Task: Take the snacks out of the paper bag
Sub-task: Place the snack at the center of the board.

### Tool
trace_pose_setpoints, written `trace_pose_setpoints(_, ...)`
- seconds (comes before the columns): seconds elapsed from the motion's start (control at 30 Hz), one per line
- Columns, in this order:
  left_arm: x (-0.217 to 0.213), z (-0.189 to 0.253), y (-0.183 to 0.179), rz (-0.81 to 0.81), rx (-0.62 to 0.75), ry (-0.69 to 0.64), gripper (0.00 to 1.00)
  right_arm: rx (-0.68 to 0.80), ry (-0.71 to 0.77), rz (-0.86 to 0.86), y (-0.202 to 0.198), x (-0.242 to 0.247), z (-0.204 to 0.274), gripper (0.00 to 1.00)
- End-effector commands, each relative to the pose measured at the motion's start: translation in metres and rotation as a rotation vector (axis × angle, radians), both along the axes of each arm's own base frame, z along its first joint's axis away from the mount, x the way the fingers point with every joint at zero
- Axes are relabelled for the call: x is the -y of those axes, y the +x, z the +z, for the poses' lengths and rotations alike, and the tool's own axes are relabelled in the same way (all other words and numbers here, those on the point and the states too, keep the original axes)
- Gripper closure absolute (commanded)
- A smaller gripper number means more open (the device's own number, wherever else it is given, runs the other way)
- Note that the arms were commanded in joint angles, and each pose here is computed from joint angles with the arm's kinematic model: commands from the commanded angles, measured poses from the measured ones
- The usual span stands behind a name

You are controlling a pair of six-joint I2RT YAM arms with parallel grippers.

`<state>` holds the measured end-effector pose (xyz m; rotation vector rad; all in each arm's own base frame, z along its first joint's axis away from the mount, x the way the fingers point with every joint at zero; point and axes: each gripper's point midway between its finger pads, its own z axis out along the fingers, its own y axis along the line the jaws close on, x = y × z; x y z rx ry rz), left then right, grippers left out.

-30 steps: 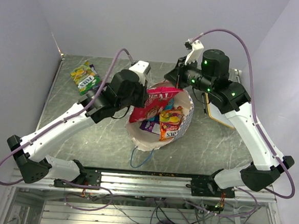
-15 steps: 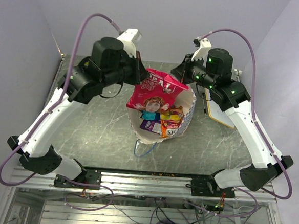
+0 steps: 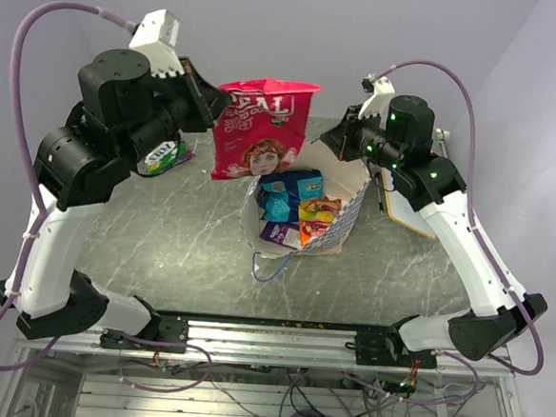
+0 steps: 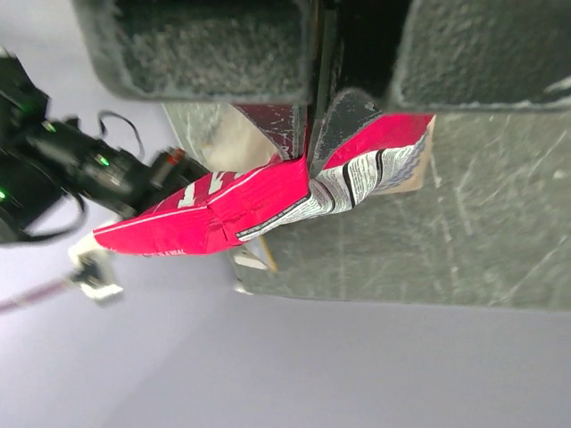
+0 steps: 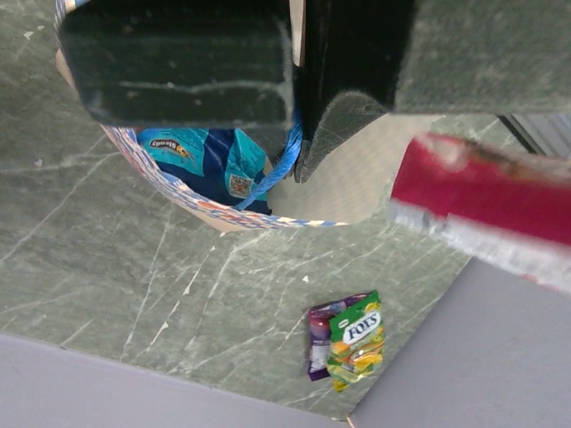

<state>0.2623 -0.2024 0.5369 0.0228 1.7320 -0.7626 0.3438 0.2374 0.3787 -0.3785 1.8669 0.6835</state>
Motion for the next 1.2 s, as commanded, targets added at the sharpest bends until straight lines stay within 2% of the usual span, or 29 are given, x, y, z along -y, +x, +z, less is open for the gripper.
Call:
trace_pose_setpoints(0.0,-0.058,-0.006,0.016,0.355,-0.041,-0.094,0.93,0.087,0.055,0.066,-0.023,0.001,0.043,1.0)
trace_pose_setpoints(0.13,-0.081,-0.029,0.02,0.493,-0.092,-0.083,0.93,0.114,0.106,0.108,-0.032,-0.004,0.054,1.0)
trace_pose_setpoints(0.33,-0.113,-0.063,0.017,0.673,-0.178,-0.008,0.93,0.161,0.083,0.102,-0.034,0.002,0.065,1.0)
trace_pose_setpoints(0.63,-0.087,-0.152,0.023,0.624,-0.359,-0.056,0.93,0.17,0.096,0.119,-0.044,0.003,0.066,1.0)
trace_pose_setpoints(0.73,-0.076,-0.177,0.036,0.586,-0.409,-0.095,0.93,0.186,0.086,0.114,-0.044,0.006,0.07,1.0)
trace_pose_setpoints(0.83,-0.075,-0.214,0.048,0.57,-0.496,-0.068,0.93,0.185,0.081,0.117,-0.044,0.005,0.07,1.0)
trace_pose_setpoints(0.9,-0.091,-0.24,0.049,0.604,-0.549,-0.034,0.93,0.18,0.086,0.122,-0.045,0.004,0.068,1.0)
trace_pose_setpoints(0.93,-0.101,-0.267,0.045,0.627,-0.611,-0.013,0.93,0.178,0.091,0.125,-0.046,0.004,0.068,1.0)
trace_pose_setpoints(1.03,-0.132,-0.322,0.033,0.624,-0.765,-0.121,0.93,0.177,0.095,0.131,-0.047,0.003,0.069,1.0)
trace_pose_setpoints(1.1,-0.156,-0.343,0.025,0.644,-0.779,-0.134,0.93,0.181,0.09,0.126,-0.046,0.004,0.07,1.0)
trace_pose_setpoints(1.17,-0.191,-0.361,0.016,0.728,-0.781,-0.063,0.93,0.18,0.086,0.115,-0.046,0.006,0.069,1.0)
